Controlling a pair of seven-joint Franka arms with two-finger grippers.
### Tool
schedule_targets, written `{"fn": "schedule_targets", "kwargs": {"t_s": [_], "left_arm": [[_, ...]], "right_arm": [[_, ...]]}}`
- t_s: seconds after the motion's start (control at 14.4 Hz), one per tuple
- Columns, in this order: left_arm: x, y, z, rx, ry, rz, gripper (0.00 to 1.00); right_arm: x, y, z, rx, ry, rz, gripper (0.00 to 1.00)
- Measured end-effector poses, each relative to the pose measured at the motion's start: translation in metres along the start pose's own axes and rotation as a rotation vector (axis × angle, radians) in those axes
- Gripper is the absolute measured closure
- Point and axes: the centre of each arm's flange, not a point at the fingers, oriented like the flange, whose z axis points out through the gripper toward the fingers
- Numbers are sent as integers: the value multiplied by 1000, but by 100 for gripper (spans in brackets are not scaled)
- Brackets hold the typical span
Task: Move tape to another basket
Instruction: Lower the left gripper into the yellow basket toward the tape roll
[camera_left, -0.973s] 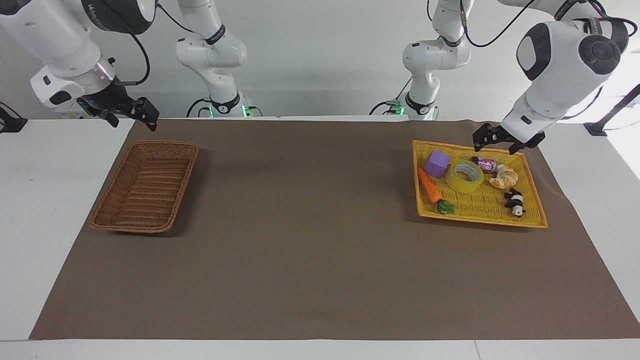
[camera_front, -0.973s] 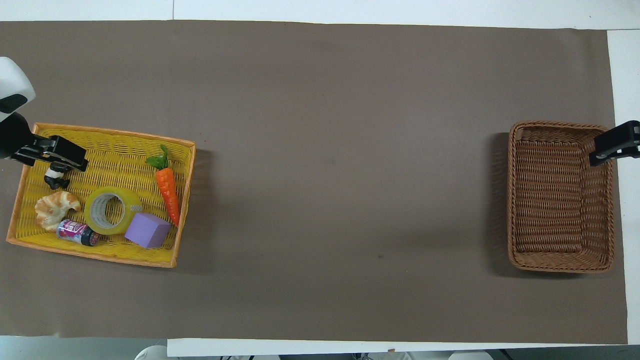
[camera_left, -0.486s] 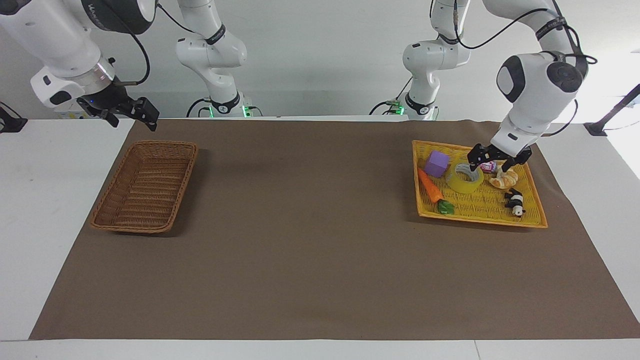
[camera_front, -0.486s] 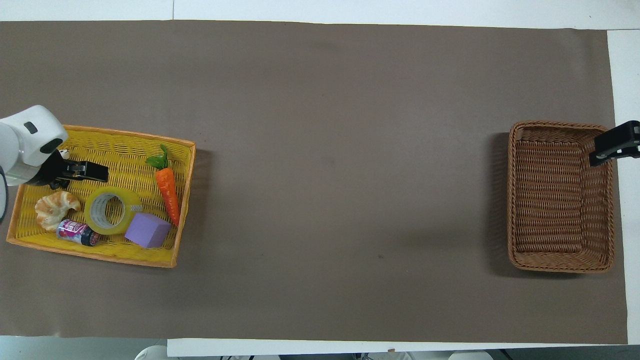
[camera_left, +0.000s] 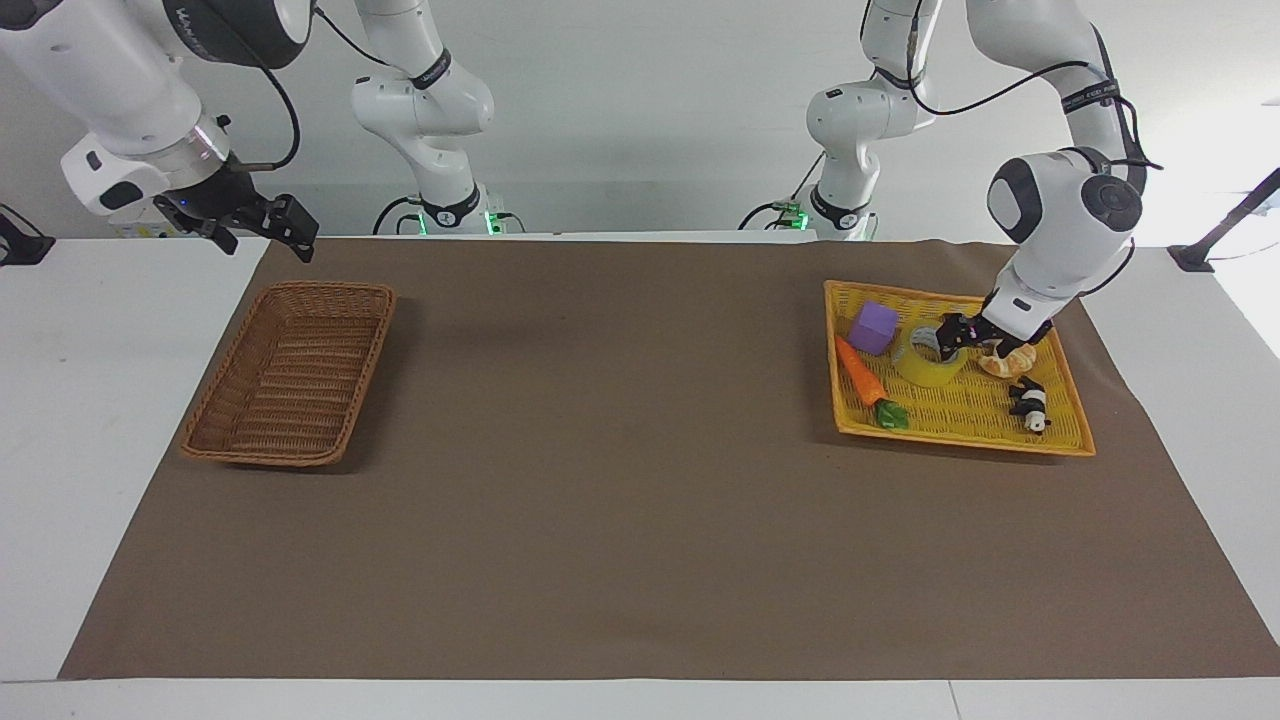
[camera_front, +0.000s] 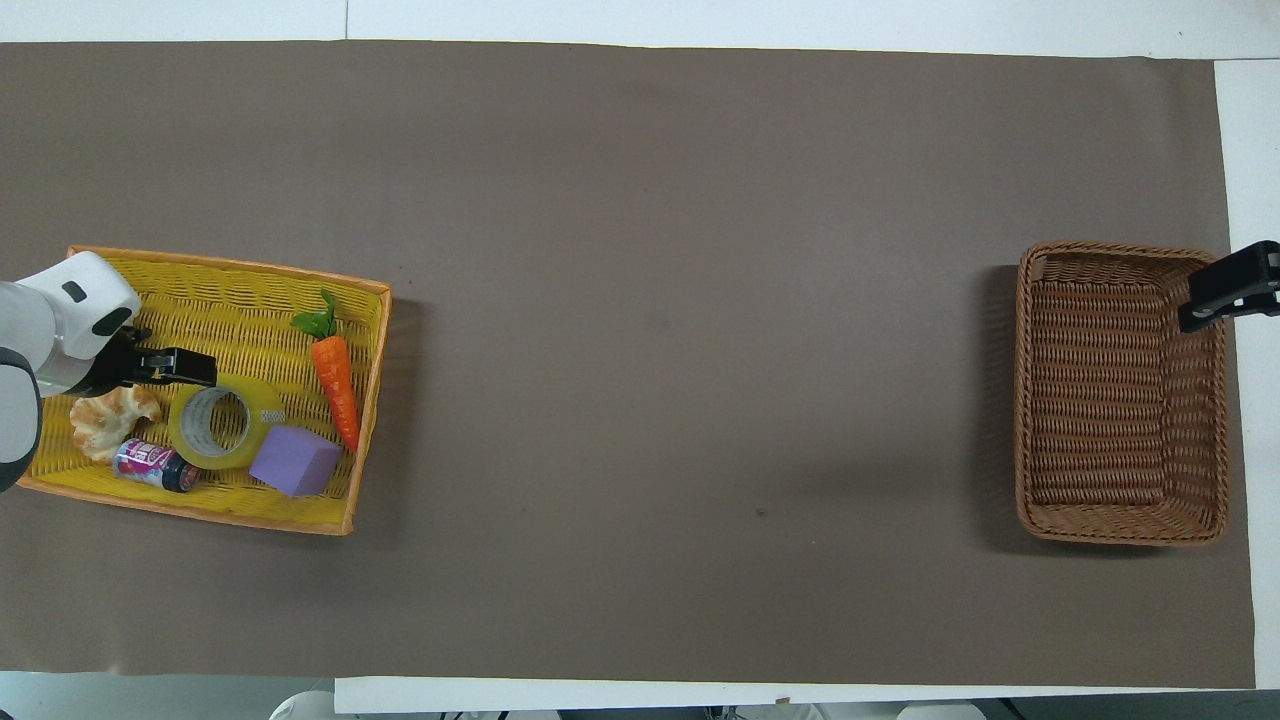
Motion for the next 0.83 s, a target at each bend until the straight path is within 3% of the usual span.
{"fn": "schedule_targets", "kwargs": {"t_s": [0.28,0.83], "left_arm": [[-13,-18,21,-6,-8,69,2],[-17,-29,26,-7,-7,75,30]], "right_arm": [[0,0,0,0,0,0,0],[0,0,0,0,0,0,1]]}}
